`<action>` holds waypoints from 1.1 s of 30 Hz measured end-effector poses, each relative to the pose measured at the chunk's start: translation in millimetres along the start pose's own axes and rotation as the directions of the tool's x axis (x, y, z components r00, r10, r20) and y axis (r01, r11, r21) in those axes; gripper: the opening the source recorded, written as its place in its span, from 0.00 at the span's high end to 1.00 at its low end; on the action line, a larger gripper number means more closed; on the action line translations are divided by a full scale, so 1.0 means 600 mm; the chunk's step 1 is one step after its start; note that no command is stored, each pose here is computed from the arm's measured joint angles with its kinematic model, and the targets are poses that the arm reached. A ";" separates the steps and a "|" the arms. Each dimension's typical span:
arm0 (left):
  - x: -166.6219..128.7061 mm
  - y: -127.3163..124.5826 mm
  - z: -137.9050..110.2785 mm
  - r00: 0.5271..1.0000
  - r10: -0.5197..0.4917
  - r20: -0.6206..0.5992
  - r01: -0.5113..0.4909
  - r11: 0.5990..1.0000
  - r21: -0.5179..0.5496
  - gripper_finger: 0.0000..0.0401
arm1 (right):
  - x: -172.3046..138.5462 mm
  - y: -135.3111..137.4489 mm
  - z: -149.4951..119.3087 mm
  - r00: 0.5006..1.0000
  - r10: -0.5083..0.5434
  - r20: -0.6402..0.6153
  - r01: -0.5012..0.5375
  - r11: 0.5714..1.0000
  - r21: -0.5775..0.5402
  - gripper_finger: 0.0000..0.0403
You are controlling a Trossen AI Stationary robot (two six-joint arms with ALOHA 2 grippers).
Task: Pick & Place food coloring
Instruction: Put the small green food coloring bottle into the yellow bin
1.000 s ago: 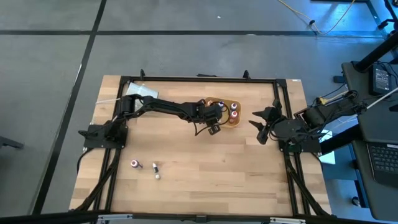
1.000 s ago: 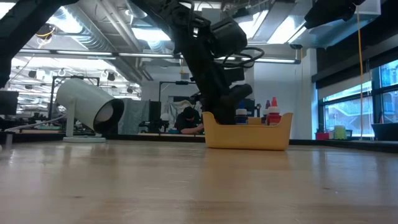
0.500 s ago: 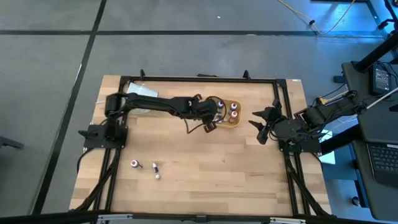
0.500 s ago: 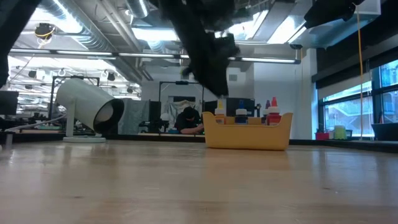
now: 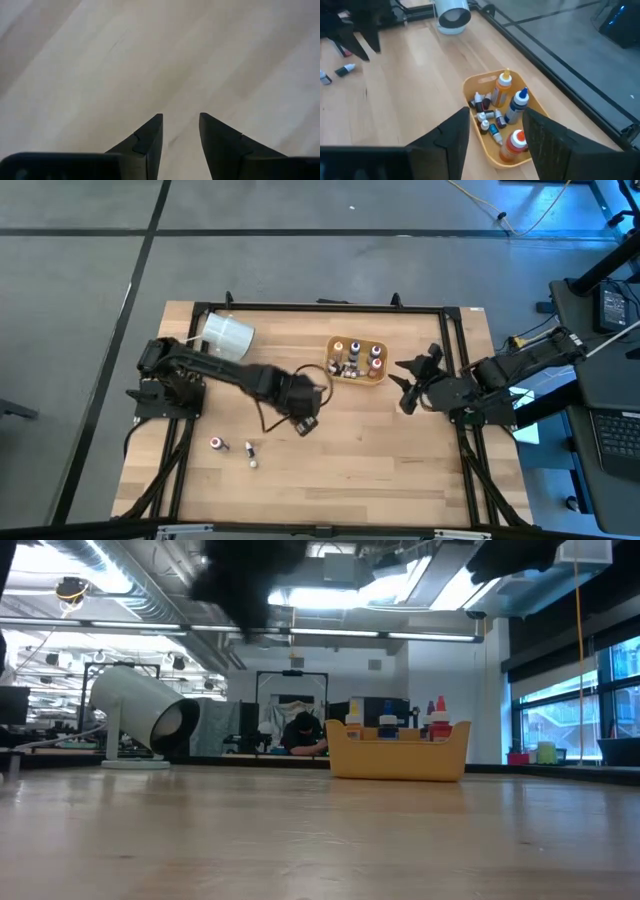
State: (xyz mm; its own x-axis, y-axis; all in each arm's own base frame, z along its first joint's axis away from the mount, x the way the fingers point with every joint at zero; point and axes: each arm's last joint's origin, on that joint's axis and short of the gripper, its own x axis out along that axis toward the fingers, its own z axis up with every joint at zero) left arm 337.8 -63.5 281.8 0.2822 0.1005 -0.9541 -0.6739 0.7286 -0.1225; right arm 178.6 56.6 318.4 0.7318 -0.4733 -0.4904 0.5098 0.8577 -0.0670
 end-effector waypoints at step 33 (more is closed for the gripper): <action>0.096 0.010 -0.235 0.950 0.262 -0.167 -0.308 0.730 -0.610 0.48 | 0.080 0.047 0.040 0.992 0.070 0.104 -0.063 0.996 -0.067 0.54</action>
State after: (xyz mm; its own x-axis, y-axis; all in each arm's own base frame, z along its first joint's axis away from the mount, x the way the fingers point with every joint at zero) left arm 253.8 -148.7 187.6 -0.0225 0.1734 -0.9846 -0.9955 0.0871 0.0381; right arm 238.9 53.3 314.0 0.8088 -0.4305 -0.4006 0.4313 0.8973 -0.0936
